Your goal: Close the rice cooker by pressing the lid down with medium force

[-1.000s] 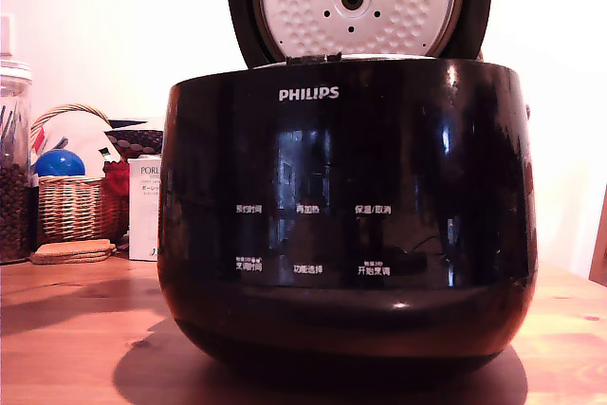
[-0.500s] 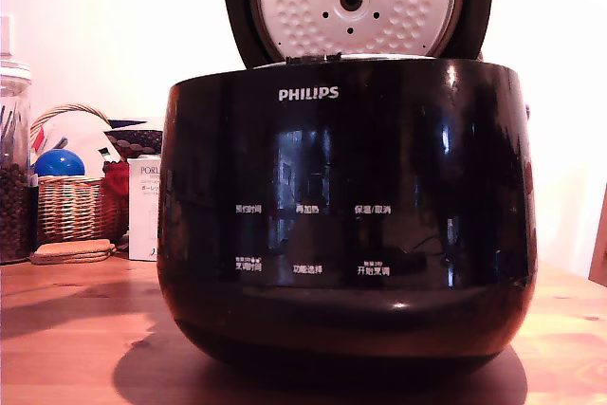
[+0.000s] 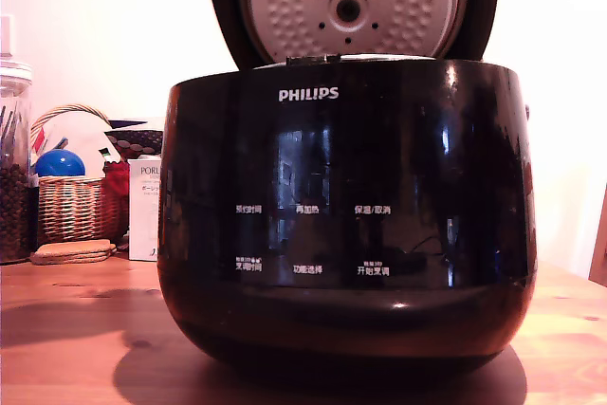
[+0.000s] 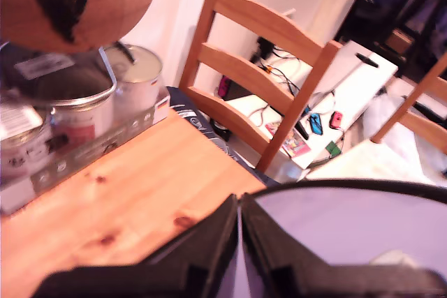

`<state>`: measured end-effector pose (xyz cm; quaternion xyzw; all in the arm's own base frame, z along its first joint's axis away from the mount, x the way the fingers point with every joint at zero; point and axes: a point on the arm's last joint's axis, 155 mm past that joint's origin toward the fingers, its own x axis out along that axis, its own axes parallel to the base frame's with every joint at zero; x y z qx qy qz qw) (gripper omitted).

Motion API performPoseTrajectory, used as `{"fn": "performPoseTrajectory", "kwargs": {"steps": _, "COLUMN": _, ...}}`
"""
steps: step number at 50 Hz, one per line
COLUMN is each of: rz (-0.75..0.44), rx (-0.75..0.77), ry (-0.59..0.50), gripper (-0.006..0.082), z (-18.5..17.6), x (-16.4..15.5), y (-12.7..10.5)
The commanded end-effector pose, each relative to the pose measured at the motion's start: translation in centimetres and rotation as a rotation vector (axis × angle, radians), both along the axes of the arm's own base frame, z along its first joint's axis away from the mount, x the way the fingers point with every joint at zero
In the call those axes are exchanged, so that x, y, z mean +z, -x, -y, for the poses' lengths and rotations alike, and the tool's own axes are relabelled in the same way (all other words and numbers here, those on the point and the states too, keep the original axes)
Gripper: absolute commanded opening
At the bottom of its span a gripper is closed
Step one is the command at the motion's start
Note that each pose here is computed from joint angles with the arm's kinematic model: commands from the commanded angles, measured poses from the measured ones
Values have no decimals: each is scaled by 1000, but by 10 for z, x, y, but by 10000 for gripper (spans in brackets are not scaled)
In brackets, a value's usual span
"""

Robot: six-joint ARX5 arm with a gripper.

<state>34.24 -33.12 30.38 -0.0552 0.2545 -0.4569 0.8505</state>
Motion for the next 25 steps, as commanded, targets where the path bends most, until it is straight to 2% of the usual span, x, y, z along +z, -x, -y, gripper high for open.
{"fn": "performPoseTrajectory", "kwargs": {"steps": 1, "rz": -1, "rx": 5, "ry": 3, "gripper": -24, "z": 0, "x": -12, "y": 7}}
{"fn": "performPoseTrajectory", "kwargs": {"steps": 15, "rz": 48, "rx": 54, "ry": 31, "gripper": -24, "z": -6, "x": -21, "y": 24}}
{"fn": "performPoseTrajectory", "kwargs": {"steps": 25, "rz": 12, "rx": 83, "ry": 40, "gripper": -24, "z": -11, "x": -43, "y": 32}}
